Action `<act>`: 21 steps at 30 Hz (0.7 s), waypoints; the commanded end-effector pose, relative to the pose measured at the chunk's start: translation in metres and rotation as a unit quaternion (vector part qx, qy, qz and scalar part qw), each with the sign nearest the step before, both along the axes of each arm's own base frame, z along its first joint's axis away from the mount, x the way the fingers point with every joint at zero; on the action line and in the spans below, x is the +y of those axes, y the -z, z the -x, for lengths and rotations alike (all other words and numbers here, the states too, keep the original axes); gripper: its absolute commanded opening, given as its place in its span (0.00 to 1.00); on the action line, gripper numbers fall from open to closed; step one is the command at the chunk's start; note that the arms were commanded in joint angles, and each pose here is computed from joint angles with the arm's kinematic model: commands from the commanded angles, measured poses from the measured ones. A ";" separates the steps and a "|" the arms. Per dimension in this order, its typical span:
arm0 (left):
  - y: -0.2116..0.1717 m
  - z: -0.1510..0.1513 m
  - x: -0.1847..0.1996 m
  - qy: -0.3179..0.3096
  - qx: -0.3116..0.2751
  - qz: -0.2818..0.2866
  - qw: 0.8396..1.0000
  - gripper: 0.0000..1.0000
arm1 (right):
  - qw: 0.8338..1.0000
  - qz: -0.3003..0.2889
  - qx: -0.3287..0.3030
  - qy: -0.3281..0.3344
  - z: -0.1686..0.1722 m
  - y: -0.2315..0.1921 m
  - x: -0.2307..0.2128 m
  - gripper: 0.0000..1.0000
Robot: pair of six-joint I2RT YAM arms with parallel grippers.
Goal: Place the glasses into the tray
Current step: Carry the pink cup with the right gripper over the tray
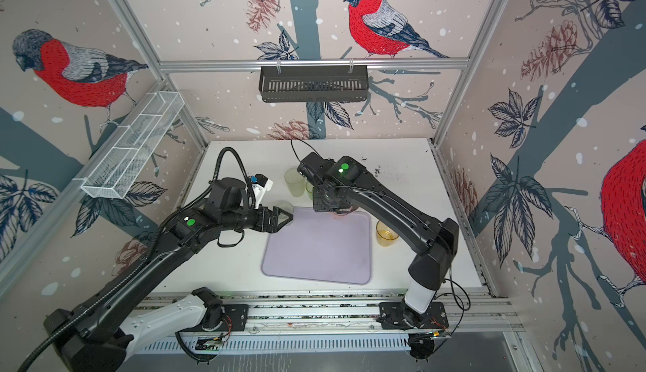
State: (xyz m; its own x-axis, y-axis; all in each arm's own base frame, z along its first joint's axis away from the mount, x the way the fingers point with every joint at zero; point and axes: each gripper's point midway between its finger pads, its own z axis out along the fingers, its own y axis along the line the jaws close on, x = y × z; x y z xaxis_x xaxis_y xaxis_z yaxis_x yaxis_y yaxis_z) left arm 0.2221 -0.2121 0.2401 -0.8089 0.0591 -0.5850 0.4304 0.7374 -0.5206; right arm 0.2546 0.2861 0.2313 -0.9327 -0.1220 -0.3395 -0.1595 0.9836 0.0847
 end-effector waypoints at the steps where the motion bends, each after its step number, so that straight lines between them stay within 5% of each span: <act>1: -0.002 -0.002 0.011 -0.023 -0.002 -0.005 1.000 0.97 | 0.999 0.023 -0.013 -0.038 -0.009 0.002 0.012 0.00; 10: -0.003 -0.003 0.033 -0.067 0.004 -0.009 0.998 0.97 | 0.990 0.059 -0.011 -0.126 -0.028 0.027 0.047 0.00; 21: -0.002 0.008 0.055 -0.105 0.007 -0.030 0.994 0.97 | 0.959 0.089 -0.008 -0.268 -0.032 0.056 0.066 0.00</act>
State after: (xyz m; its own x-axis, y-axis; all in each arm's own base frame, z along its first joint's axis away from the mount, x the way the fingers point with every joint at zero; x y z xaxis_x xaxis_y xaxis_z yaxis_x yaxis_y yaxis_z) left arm 0.2165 -0.1646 0.2428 -0.8126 -0.0552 -0.5802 0.2912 0.8239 -0.4863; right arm 0.2857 0.3446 0.1799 -0.7790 -0.5576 -0.2868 -0.5612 0.8240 -0.0777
